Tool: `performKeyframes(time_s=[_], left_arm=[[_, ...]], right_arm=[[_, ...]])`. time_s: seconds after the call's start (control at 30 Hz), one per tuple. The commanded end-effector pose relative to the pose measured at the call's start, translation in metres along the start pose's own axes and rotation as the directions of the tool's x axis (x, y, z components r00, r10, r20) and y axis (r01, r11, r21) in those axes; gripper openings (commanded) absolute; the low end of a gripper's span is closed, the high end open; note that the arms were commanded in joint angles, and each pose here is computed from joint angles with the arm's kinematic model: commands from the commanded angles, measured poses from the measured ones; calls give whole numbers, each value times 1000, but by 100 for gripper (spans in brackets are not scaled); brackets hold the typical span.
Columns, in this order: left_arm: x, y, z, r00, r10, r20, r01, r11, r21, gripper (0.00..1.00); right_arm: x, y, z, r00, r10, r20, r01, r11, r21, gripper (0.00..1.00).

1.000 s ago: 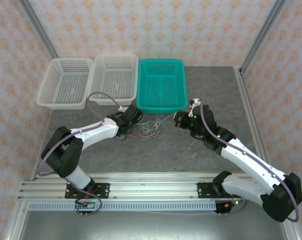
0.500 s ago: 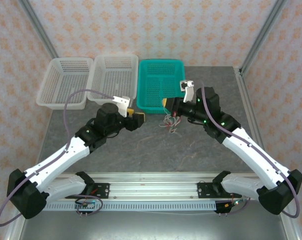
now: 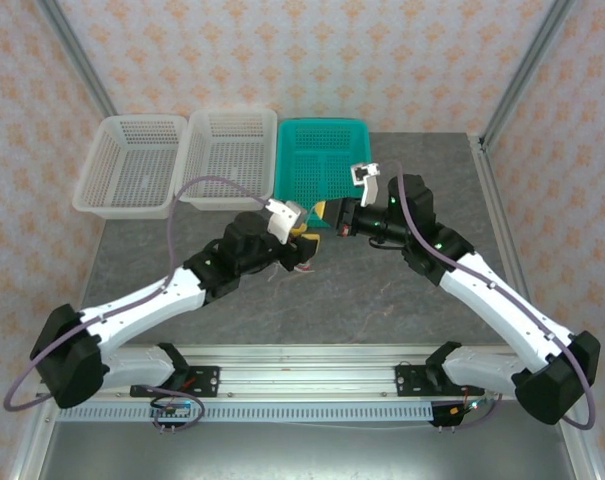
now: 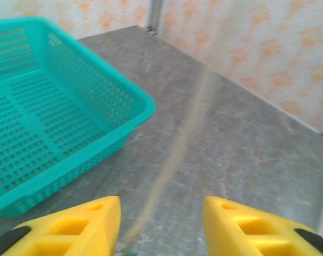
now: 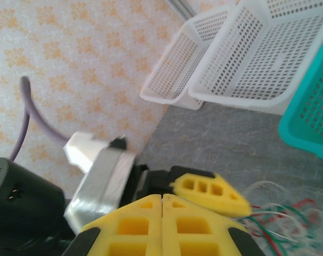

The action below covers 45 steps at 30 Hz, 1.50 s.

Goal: Untangle the cables
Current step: Pass the cables at the center of the table, then untie the cables at the center of the table.

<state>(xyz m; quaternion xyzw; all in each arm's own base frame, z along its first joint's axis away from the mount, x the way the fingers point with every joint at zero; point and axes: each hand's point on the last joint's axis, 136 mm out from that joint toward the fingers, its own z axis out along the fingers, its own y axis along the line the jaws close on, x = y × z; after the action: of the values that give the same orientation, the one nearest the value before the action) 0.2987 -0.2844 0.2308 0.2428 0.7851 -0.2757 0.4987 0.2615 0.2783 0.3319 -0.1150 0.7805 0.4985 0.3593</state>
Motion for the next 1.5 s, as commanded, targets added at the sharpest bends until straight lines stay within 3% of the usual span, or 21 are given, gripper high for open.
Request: performKeyframes(time_s=[0.0, 0.03, 0.2, 0.23, 0.27, 0.33, 0.4, 0.5, 0.57, 0.73, 0.8, 0.87, 0.97, 1.1, 1.13, 1.3, 1.47], left_arm=[[-32, 14, 4, 989, -43, 138, 55, 995, -83, 10], [-35, 12, 6, 988, -53, 145, 64, 996, -69, 0], [-40, 4, 12, 989, -68, 133, 73, 997, -29, 0], [-39, 3, 13, 989, -77, 124, 81, 996, -24, 0], [-39, 3, 14, 989, -88, 120, 91, 996, -21, 0], [-37, 4, 16, 986, -122, 114, 125, 992, -22, 0], [-36, 5, 18, 981, -155, 114, 158, 987, -19, 0], [-34, 1, 21, 977, -187, 102, 188, 982, 1, 0], [-33, -1, 22, 976, -201, 81, 200, 980, 9, 0], [-29, -2, 24, 976, -215, 43, 214, 977, 10, 0], [-30, -9, 24, 976, -213, 37, 211, 976, 49, 0], [-32, -21, 22, 978, -205, 30, 201, 973, 112, 0], [-34, -30, 20, 981, -192, 15, 187, 970, 153, 0], [-35, -29, 13, 984, -177, 13, 173, 975, 135, 0], [-35, -27, 12, 984, -175, 12, 173, 977, 125, 0], [-39, -6, -1, 986, -164, 23, 164, 986, -11, 0], [-56, 25, -36, 987, -129, 91, 145, 970, -197, 0]], right_arm=[[-8, 21, -2, 1000, -6, 22, 9, 995, -99, 0], [-6, 19, -2, 1000, -5, 20, 6, 996, -88, 0], [0, -6, -4, 1000, -1, 30, 1, 1000, 21, 0], [3, -15, -5, 999, -7, 38, 5, 998, 62, 4], [5, -23, -7, 999, -14, 51, 9, 995, 98, 17], [8, -47, -16, 994, -34, 103, 13, 981, 195, 61], [11, -68, -30, 983, -62, 174, 11, 961, 277, 78], [25, -92, -42, 959, -136, 248, 50, 945, 323, 83], [42, -96, -37, 957, -163, 241, 94, 957, 274, 83], [82, -89, -2, 988, -109, 110, 102, 993, 64, 88], [94, -96, 13, 993, -107, 50, 103, 992, 72, 94], [96, -119, 21, 994, -107, 37, 99, 980, 173, 89], [86, -146, 23, 990, -97, 106, 62, 953, 297, 54], [84, -155, 25, 986, -78, 144, 29, 948, 317, 7], [85, -158, 25, 987, -71, 147, 19, 945, 328, 0], [96, -191, 12, 987, 30, 159, -102, 877, 470, 0], [135, -247, -13, 961, 229, 157, -273, 683, 677, 0]])
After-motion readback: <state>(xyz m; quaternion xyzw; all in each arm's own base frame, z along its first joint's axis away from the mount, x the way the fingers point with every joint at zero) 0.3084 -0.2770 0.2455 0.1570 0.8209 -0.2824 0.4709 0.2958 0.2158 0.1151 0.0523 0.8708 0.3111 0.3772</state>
